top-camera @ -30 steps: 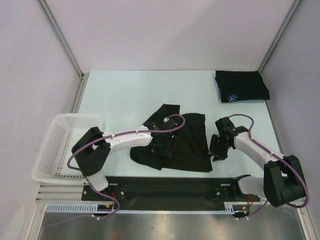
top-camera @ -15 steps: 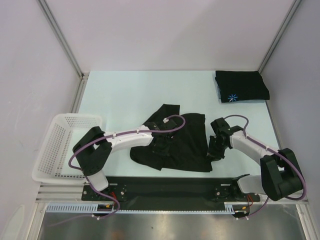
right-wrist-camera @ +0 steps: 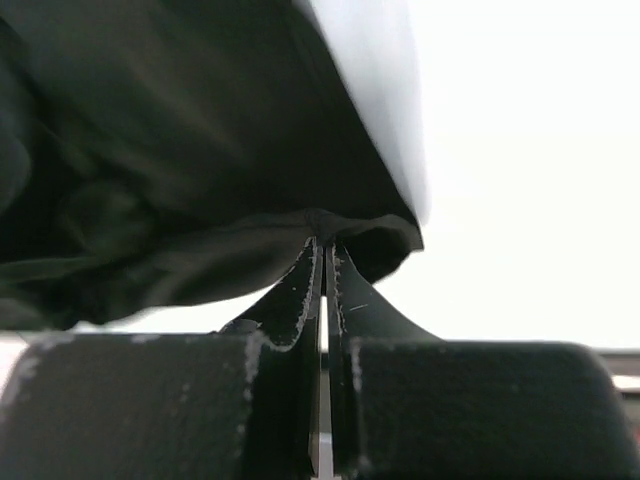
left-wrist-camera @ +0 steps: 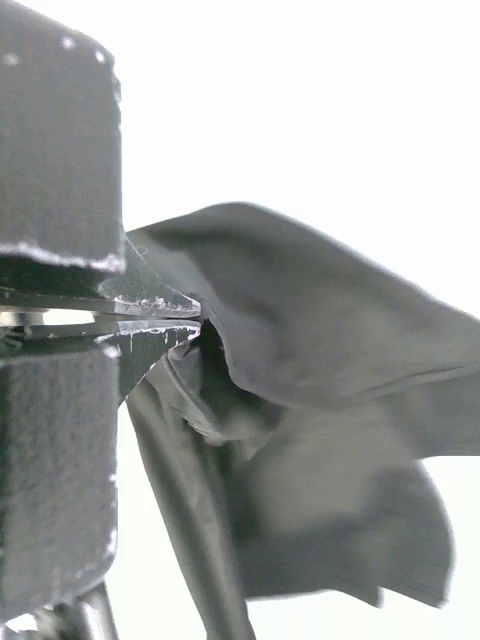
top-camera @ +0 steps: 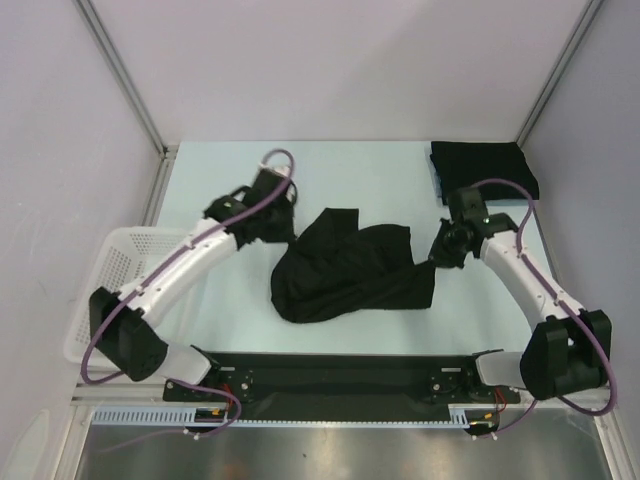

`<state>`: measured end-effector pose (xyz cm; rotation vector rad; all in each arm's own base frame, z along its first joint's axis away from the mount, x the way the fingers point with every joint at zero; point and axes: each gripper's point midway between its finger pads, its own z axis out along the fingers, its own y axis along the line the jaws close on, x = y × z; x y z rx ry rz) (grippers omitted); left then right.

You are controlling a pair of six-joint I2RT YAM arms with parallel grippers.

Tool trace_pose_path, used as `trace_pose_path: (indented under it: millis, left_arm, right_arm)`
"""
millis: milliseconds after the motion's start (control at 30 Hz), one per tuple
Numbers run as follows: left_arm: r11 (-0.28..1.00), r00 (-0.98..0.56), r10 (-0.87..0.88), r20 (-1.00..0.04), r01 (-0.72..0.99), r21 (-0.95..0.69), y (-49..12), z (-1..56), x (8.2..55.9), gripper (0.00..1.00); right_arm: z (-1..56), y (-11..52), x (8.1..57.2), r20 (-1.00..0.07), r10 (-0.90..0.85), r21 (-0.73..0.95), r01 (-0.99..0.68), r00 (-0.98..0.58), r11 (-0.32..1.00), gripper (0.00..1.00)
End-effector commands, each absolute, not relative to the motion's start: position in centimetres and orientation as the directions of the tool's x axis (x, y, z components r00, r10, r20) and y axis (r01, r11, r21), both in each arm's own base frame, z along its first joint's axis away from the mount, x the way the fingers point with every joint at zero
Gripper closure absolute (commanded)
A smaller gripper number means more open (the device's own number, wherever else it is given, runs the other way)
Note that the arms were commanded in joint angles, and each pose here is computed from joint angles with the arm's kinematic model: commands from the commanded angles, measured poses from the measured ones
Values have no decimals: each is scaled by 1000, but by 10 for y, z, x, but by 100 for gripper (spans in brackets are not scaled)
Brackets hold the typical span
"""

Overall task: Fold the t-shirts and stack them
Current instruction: Flatten the tshirt out

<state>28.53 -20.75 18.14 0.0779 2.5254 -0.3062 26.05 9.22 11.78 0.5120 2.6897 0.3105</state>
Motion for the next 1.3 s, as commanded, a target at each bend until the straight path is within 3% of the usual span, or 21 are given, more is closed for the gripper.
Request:
trace_pose_path:
  millis: [0, 67, 133, 167, 200, 267, 367, 533, 667, 700, 733, 767, 800, 867, 900, 967, 1000, 1033, 1133, 1167, 1267]
  left_arm:
    - [968, -668, -87, -739, 117, -220, -166, 264, 339, 100]
    - [971, -607, -137, -783, 74, -227, -139, 291, 371, 100]
    - [958, -514, -177, -839, 105, -267, -134, 342, 398, 100]
    - [957, -476, -200, -856, 92, -275, -120, 359, 410, 100]
    - [949, -398, -228, -889, 113, -294, -116, 398, 416, 100]
    - [935, -353, -254, -900, 150, -323, -115, 424, 428, 100]
    - [891, -246, -348, -905, 215, -401, -107, 477, 423, 99]
    - [913, -155, -336, -929, 190, -362, -85, 502, 386, 100]
    - [935, -272, -328, -905, 44, -352, -65, 431, 360, 100]
    - [938, -397, -323, -859, -13, -347, -64, 368, 356, 100]
    - [935, -407, -332, -851, -23, -354, -61, 356, 334, 100]
    - [931, -426, -357, -832, -86, -355, -53, 332, 326, 100]
    - [931, -507, -365, -781, -173, -322, -44, 271, 309, 100]
    - [897, -506, -442, -740, -257, -361, -36, 238, 277, 99]
    - [887, -574, -463, -675, -306, -347, -36, 191, 259, 99]
    - [849, -605, -529, -595, -382, -365, -36, 152, 232, 67]
    - [839, -606, -545, -580, -397, -374, -36, 146, 226, 44]
    - [832, -600, -555, -577, -404, -381, -36, 145, 222, 30]
    - [835, -562, -549, -619, -391, -387, -32, 164, 226, 22]
    - [852, -570, -523, -633, -375, -366, -30, 169, 229, 21]
    - [886, -612, -459, -644, -259, -385, -47, 184, 251, 22]
  right_arm:
    - [163, 74, 327, -472, 412, 314, 288, -779, 905, 100]
    - [209, 70, 369, -557, 424, 365, 248, -714, 897, 100]
    - [226, 66, 394, -569, 432, 373, 248, -700, 894, 100]
    - [265, 65, 411, -625, 436, 404, 209, -648, 890, 100]
    - [284, 61, 419, -651, 440, 413, 197, -618, 889, 100]
    - [307, 54, 428, -676, 441, 409, 197, -590, 891, 100]
    - [371, 43, 422, -748, 460, 440, 163, -478, 883, 100]
    - [399, 35, 371, -797, 450, 420, 166, -403, 892, 100]
    - [334, 36, 304, -745, 445, 384, 225, -497, 895, 100]
    - [316, 38, 292, -714, 461, 393, 243, -528, 887, 100]
    - [297, 39, 278, -679, 473, 397, 262, -561, 880, 100]
    - [253, 45, 257, -588, 505, 406, 310, -632, 860, 100]
    - [243, 43, 234, -563, 525, 409, 337, -638, 848, 100]
    - [208, 47, 208, -468, 569, 415, 400, -676, 817, 100]
    - [179, 47, 186, -397, 585, 387, 448, -708, 806, 100]
    - [160, 58, 170, -311, 604, 414, 468, -734, 781, 88]
    - [148, 59, 163, -277, 607, 405, 483, -745, 777, 76]
    - [147, 59, 161, -272, 602, 409, 476, -751, 778, 60]
    - [155, 51, 173, -323, 573, 397, 442, -754, 805, 49]
    - [158, 46, 181, -348, 572, 393, 439, -743, 808, 48]
    - [166, 54, 214, -407, 519, 407, 359, -752, 840, 30]
